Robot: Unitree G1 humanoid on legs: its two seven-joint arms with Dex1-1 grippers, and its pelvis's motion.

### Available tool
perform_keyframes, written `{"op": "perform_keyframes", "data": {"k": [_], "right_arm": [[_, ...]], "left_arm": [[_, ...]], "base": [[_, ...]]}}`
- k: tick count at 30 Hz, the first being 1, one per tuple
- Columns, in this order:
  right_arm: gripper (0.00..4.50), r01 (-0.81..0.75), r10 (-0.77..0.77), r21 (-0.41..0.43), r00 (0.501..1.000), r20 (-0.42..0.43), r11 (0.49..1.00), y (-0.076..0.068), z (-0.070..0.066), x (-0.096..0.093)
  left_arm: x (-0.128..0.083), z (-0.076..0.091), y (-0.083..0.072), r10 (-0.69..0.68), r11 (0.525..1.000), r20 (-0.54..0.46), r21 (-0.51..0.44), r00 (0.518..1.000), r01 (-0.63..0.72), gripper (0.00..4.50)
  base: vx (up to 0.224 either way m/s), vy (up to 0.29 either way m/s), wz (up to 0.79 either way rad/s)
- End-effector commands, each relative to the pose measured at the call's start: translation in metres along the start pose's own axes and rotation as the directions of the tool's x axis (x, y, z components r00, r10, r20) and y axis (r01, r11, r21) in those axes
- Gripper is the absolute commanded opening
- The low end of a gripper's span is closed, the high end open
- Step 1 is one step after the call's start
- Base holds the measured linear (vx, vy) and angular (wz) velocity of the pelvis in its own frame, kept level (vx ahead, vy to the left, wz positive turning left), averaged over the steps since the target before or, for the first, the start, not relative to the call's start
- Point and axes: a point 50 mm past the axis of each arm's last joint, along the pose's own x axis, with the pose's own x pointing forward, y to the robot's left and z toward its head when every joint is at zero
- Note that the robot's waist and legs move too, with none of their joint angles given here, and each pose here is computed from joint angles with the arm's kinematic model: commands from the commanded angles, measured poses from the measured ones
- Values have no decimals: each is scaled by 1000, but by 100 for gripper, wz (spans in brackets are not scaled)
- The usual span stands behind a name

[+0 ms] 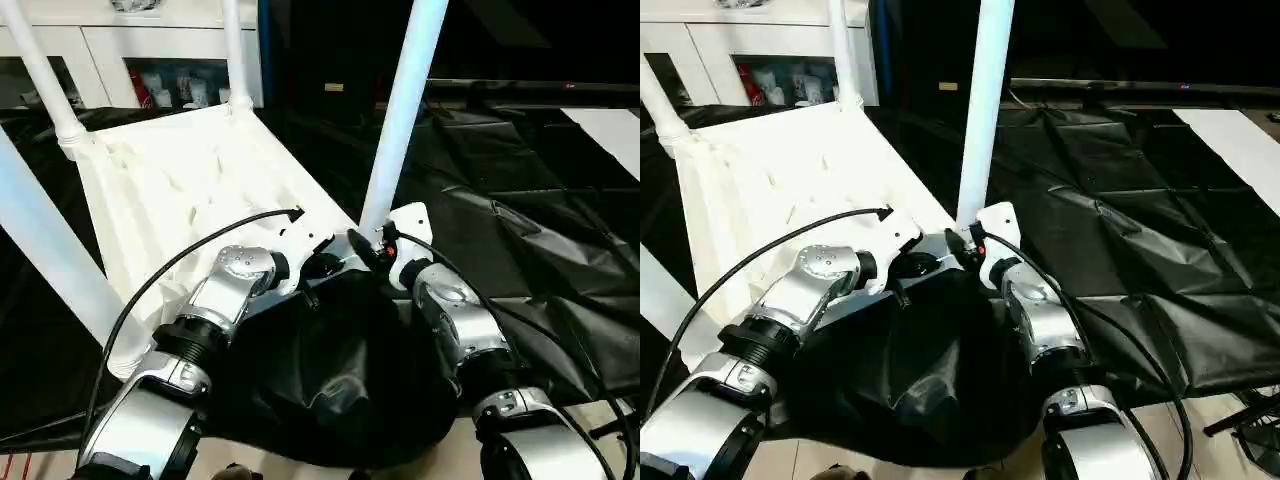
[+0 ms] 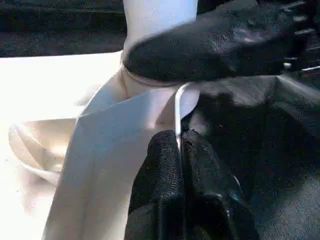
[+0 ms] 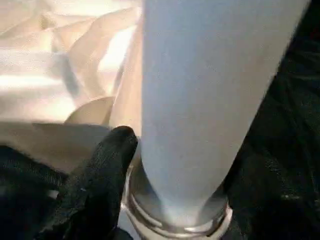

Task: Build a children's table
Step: Rotate leg to tighten, then rotate table base

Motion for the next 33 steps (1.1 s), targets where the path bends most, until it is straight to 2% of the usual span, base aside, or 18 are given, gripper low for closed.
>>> {"op": "perform_keyframes", "data": {"k": [1, 3, 4, 5, 6, 7, 8, 9, 13, 16, 18, 19, 20, 23, 25, 27, 30, 33], "right_arm": [[311, -125, 125, -4, 991, -46, 992, 10, -10, -5], [311, -209, 208, -51, 978, -33, 977, -5, -7, -29], [311, -220, 218, -55, 975, -33, 974, -8, -7, -33], [311, -268, 266, -70, 963, -35, 961, -16, -4, -48], [311, -268, 266, -70, 963, -35, 961, -16, -4, -48], [311, -299, 297, -92, 954, -39, 950, -21, -1, -58], [318, -311, 309, -97, 950, -39, 945, -23, 1, -62], [318, -320, 318, -98, 948, -33, 942, -26, 4, -68], [318, -349, 350, -88, 937, -14, 933, -29, 13, -79], [318, -419, 419, -62, 908, -9, 906, -19, 17, -87], [318, -430, 431, -56, 902, -7, 901, -14, 17, -86], [318, -439, 440, -48, 898, -1, 897, -8, 16, -82], [318, -435, 436, -42, 900, 5, 899, -1, 14, -76], [318, -415, 416, -34, 909, 12, 909, 3, 13, -68], [318, -370, 371, -20, 928, 26, 929, 5, 13, -56], [318, -347, 347, 0, 937, 32, 938, 7, 13, -47], [318, -312, 312, 4, 950, 34, 950, 10, 13, -38], [318, -241, 241, 4, 970, 35, 970, 8, 13, -27]], "left_arm": [[2, 21, -6, -38, 996, 109, 86, 993, 28, 0], [0, 20, -8, -46, 995, 127, 97, 991, 34, 0], [0, 20, -8, -46, 995, 132, 97, 990, 33, 0], [-1, 22, -9, -36, 998, 165, 64, 986, 25, 0], [-1, 22, -9, -36, 998, 165, 64, 986, 25, 0], [-4, 23, -10, -41, 998, 192, 51, 980, 32, 0], [-5, 23, -11, -44, 998, 195, 45, 980, 36, 44], [-7, 21, -11, -44, 998, 191, 45, 981, 36, 55], [-14, 15, -14, -51, 998, 185, 48, 981, 43, 66], [-27, 19, -16, -31, 999, 238, 37, 971, 23, 101], [-33, 20, -17, -32, 999, 257, 21, 966, 28, 113], [-45, 20, -23, -55, 998, 272, 1, 961, 57, 127], [-60, 16, -32, -94, 994, 256, -35, 962, 106, 137], [-76, 7, -43, -133, 986, 211, -70, 968, 151, 144], [-96, -5, -57, -171, 974, 156, -119, 973, 190, 180], [-110, -14, -65, -173, 971, 115, -148, 978, 189, 185], [-124, -20, -70, -148, 971, 78, -178, 986, 160, 221], [-136, -28, -73, -113, 970, 39, -212, 993, 119, 227]], "base": [[0, 0, 0], [0, 0, 0], [0, 0, 0], [0, 0, 0], [0, 0, 0], [0, 0, 0], [0, 0, 0], [0, 0, 0], [0, 0, 0], [0, 0, 0], [0, 0, 0], [0, 0, 0], [0, 0, 0], [0, 0, 0], [0, 0, 0], [0, 0, 0], [0, 0, 0], [0, 0, 0]]}}
